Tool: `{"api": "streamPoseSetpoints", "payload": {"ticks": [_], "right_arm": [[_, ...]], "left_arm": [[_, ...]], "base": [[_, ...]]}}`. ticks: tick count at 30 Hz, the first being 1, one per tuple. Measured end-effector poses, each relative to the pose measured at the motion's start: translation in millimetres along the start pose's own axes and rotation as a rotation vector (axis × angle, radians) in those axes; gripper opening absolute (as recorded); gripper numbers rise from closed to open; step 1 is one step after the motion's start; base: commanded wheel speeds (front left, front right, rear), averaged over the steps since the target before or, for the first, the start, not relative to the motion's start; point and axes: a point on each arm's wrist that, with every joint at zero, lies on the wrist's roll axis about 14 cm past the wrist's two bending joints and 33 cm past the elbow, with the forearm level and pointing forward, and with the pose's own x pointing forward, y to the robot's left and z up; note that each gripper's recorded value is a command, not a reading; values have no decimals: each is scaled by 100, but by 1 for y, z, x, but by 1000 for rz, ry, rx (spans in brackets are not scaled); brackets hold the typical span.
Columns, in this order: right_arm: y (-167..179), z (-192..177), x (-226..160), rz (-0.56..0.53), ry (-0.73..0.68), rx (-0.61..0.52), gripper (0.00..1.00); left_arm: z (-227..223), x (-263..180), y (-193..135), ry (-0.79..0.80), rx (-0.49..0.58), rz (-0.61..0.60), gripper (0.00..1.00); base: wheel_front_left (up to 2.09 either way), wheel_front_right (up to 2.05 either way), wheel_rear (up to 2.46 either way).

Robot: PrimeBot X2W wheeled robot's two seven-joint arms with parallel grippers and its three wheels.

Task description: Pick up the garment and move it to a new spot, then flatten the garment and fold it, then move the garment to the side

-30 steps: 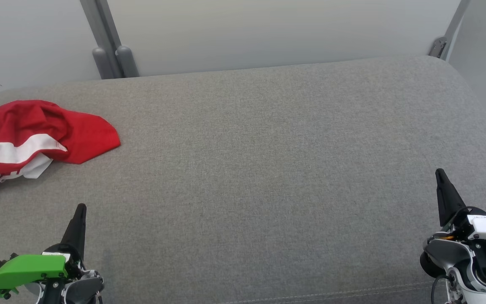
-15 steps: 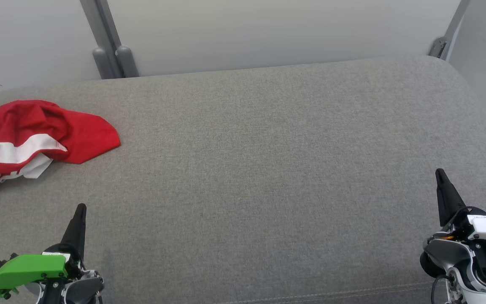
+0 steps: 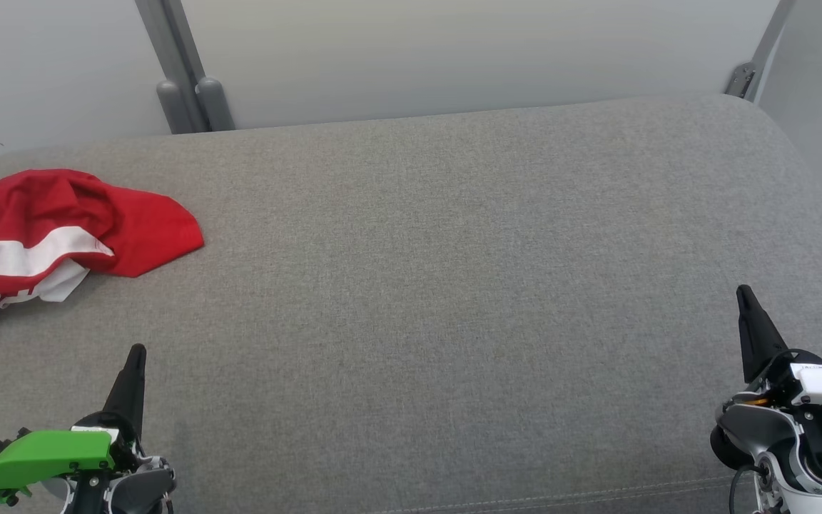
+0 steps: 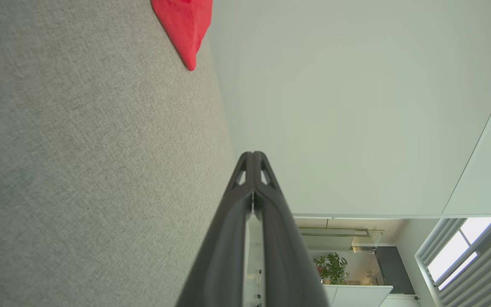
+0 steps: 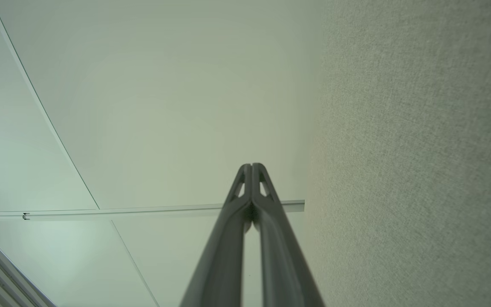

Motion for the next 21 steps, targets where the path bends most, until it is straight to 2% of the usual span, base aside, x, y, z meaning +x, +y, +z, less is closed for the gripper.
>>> {"api": "streamPoseSetpoints", "payload": {"ticks": [21], "right_arm": [[0,0,0,0,0,0,0]], "left_arm": [[0,0,0,0,0,0,0]], "base": [[0,0,0]]}}
